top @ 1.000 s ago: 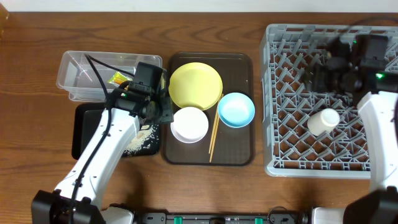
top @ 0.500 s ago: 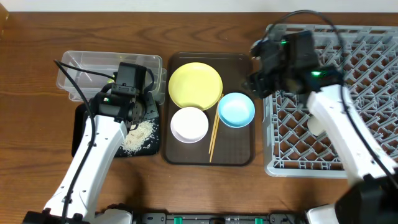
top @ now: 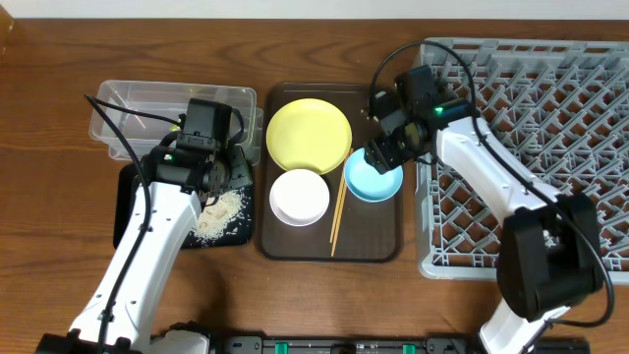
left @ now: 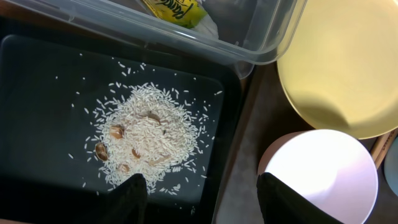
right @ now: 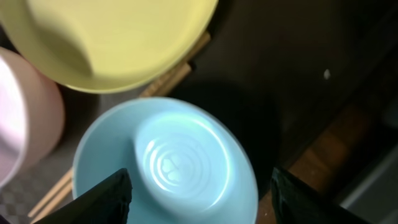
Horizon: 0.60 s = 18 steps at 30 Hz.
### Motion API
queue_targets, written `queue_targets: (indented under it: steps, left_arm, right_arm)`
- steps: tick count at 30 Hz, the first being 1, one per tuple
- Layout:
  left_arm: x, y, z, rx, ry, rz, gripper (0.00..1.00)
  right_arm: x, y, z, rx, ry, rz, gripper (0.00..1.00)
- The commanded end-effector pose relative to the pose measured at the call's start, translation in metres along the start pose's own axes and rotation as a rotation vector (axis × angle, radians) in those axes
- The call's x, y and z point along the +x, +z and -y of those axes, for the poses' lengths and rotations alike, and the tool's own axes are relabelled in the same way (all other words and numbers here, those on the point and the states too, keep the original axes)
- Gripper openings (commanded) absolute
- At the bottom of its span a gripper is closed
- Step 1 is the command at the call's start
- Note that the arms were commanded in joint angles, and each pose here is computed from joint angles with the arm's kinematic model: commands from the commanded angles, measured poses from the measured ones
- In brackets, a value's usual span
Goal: Sort waste into correct bins and load items into the dishwasher rack
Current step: 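Grasp the rim of the light-blue bowl with the right gripper, then carry the light-blue bowl right and set it upright in the rack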
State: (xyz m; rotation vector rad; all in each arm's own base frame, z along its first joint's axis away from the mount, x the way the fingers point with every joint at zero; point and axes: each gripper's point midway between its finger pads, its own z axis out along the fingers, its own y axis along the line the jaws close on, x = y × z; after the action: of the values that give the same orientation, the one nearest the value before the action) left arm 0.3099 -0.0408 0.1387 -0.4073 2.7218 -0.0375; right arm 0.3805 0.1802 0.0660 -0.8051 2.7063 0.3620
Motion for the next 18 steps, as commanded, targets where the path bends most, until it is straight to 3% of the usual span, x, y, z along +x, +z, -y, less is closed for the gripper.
queue_targets:
  steps: [1,9,11,18]
  left_arm:
    - [-0.003,-0.003,-0.004,-0.016,-0.013,0.014,0.60]
    - [-0.003,-0.003,-0.004,-0.016,-0.013,0.014,0.61]
    - [-0.003,-0.003,-0.004,-0.016,-0.013,0.014,0.61]
    - [-0.003,-0.003,-0.004,-0.016,-0.013,0.014,0.61]
  right_arm:
    - [0.004,0.011,0.001,0.010,-0.008,-0.033,0.66]
    - [0.015,0.026,0.013,0.057,0.019,-0.084,0.60]
    - [0.018,0.030,0.013,0.054,0.022,-0.100,0.52]
    - [0.020,0.032,0.012,0.053,0.033,-0.107,0.08]
